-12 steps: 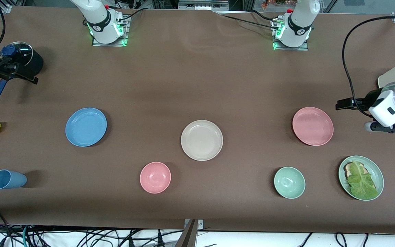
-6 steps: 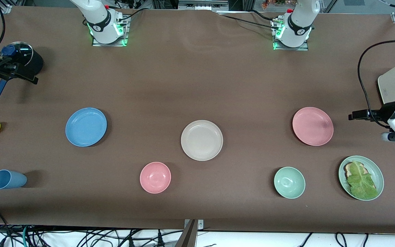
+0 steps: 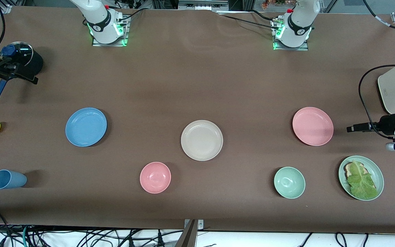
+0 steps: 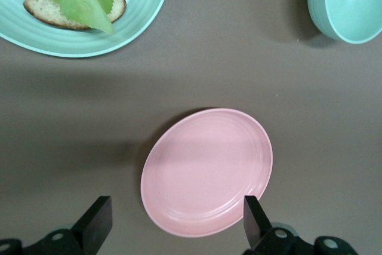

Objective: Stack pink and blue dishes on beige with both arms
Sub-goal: 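Move the left gripper to the pink plate rim and lower, then close the left gripper on the pink plate rim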

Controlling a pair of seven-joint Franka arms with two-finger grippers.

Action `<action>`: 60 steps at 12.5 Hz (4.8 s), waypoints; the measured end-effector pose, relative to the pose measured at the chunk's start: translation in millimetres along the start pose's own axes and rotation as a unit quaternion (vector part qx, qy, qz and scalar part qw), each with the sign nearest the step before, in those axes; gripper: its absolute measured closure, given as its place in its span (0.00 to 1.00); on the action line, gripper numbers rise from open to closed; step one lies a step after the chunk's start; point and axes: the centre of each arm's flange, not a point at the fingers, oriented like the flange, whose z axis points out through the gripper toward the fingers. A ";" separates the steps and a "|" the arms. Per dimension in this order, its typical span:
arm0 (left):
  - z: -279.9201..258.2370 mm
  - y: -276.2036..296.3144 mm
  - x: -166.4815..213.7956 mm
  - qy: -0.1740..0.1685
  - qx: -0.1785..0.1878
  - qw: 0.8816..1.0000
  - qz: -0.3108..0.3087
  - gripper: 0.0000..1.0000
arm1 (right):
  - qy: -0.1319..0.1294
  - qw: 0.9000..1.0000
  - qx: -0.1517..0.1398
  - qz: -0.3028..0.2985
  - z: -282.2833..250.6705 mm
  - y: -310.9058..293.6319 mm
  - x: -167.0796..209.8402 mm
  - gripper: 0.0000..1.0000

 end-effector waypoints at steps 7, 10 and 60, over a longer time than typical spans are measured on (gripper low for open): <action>56.0 -36.8 1.1 0.051 -0.013 0.999 0.002 0.01 | 0.000 1.000 0.000 0.000 0.0 0.0 0.0 0.00; 75.2 -38.3 -3.5 0.081 -0.007 0.997 0.014 0.01 | 0.000 1.000 0.000 0.000 0.0 0.1 0.0 0.00; 96.6 84.9 -47.5 0.119 -0.038 0.987 0.099 0.94 | 0.000 1.000 0.000 0.001 0.1 1.6 0.1 0.00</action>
